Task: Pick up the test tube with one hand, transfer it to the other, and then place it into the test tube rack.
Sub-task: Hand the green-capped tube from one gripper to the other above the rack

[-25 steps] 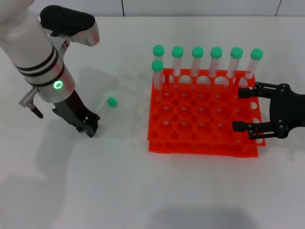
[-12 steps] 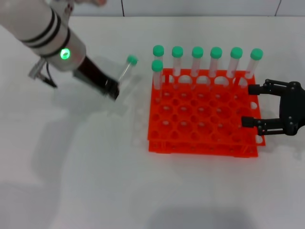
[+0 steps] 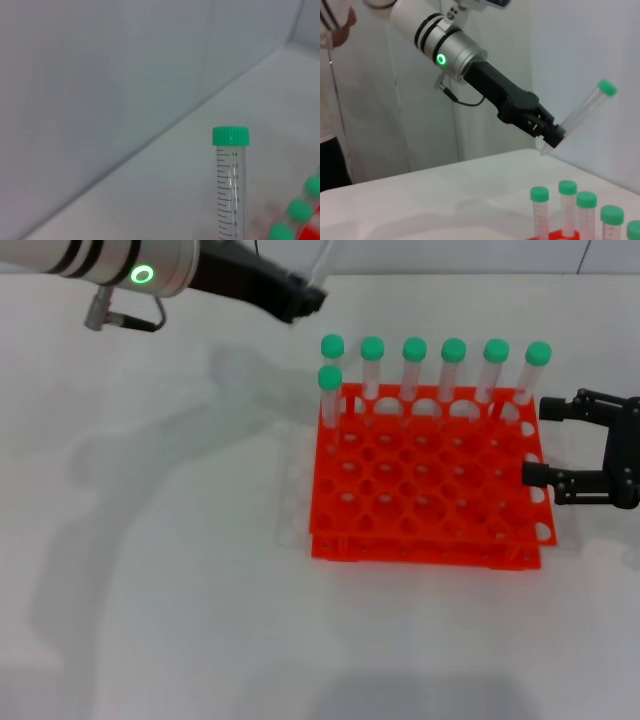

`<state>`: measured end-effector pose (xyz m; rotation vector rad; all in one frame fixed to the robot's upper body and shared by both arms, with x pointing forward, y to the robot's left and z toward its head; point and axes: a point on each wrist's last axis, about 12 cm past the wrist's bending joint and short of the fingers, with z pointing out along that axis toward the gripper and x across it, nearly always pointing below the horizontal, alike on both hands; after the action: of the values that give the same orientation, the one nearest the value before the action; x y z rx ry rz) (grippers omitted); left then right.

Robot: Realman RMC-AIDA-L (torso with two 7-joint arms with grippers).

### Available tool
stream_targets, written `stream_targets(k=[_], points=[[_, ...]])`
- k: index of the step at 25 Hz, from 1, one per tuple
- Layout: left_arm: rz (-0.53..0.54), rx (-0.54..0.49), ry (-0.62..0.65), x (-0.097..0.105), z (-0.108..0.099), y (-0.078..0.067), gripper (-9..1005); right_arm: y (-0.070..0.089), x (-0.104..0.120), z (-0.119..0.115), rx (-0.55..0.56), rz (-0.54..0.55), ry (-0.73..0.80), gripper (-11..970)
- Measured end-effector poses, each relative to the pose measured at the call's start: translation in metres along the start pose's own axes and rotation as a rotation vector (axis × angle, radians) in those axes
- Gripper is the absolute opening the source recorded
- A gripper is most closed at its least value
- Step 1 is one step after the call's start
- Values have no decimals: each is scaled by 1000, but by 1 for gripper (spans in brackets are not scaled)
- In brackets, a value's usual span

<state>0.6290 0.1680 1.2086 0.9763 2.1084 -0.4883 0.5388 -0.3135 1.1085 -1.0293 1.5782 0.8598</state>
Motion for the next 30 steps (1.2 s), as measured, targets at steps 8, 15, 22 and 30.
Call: stream_targets(k=[8,15,22,30], points=[[108,248,-225,15,16,-9,204,3,2,0,14,15,-22,870],[217,432,-233,40,28,-15,208,0,0,-8,52,49,-49,869],[291,524,-197,54,32,-19,212,-6,-9,-17,79,106,-93,869],[307,529,-191,56,34,-22,217,-5,-28,-9,-19,194,-210,869]])
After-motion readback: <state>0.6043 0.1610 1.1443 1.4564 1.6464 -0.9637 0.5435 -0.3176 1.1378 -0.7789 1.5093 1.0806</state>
